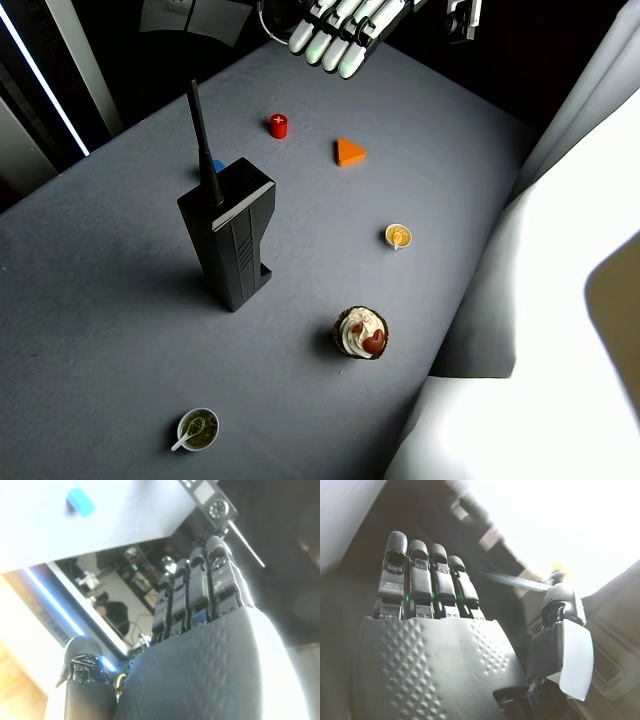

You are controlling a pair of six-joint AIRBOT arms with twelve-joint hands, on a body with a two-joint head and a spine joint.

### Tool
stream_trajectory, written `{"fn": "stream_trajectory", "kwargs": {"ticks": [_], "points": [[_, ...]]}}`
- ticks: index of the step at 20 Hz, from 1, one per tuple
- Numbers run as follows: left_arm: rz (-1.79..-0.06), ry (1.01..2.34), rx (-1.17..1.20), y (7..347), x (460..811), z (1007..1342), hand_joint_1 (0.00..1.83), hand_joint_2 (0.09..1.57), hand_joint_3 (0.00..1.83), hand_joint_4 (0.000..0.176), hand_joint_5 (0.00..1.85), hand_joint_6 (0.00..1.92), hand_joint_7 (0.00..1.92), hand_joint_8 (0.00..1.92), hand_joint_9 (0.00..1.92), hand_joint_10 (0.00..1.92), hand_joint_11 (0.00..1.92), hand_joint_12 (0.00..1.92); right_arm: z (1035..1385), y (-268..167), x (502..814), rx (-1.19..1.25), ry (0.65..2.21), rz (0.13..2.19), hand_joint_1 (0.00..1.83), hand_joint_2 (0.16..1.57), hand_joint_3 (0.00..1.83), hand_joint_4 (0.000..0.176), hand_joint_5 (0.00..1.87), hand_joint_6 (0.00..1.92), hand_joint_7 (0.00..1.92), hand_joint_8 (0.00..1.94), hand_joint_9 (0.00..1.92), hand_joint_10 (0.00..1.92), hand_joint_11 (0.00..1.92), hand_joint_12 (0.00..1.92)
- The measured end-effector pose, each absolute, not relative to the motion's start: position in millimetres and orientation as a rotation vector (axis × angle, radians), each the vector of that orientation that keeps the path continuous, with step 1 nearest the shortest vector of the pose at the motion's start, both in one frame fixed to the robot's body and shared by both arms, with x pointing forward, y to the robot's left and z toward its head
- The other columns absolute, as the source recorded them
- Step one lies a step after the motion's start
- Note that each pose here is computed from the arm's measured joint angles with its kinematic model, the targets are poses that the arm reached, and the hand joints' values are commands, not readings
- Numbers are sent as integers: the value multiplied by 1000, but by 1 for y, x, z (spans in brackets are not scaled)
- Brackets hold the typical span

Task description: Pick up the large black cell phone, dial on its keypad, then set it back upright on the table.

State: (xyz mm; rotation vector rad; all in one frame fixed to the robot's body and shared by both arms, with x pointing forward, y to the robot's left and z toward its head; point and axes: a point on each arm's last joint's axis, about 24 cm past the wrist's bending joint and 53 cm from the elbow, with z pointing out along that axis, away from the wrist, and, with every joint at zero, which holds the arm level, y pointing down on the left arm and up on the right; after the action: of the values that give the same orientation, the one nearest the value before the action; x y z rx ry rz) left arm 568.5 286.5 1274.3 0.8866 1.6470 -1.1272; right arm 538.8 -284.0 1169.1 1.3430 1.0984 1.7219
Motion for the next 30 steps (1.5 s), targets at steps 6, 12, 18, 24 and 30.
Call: {"fn": "stream_trajectory", "kwargs": {"ticks": [6,12,18,24,30], "points": [[-1117,1651,876,286,572,1274,0,1156,1,37,130,3,141,4,120,4,0,255,1177,-266,563,1226,1085,1790,456,923,0,0,51,4,60,1,75,3,0,482],[-1104,1657,861,291,572,1274,0,1145,0,46,137,9,150,10,136,9,0,336,1177,-244,585,1203,1097,1822,609,978,3,0,3,0,1,0,4,0,0,301],[-1114,1661,857,288,571,1274,0,1148,0,51,149,1,170,3,145,1,0,331,1176,-215,597,1194,1128,1853,695,982,0,0,0,0,0,0,0,0,0,183],[-1113,1661,856,288,571,1274,0,1146,0,54,189,6,206,3,176,5,0,344,1198,-187,615,1185,1085,1920,681,988,3,0,0,0,0,0,0,0,0,183],[-1115,1662,852,289,572,1274,0,1139,0,47,203,3,193,0,159,1,0,274,1204,-172,622,1174,1089,1928,702,959,0,0,0,0,0,0,0,0,0,158]]}}
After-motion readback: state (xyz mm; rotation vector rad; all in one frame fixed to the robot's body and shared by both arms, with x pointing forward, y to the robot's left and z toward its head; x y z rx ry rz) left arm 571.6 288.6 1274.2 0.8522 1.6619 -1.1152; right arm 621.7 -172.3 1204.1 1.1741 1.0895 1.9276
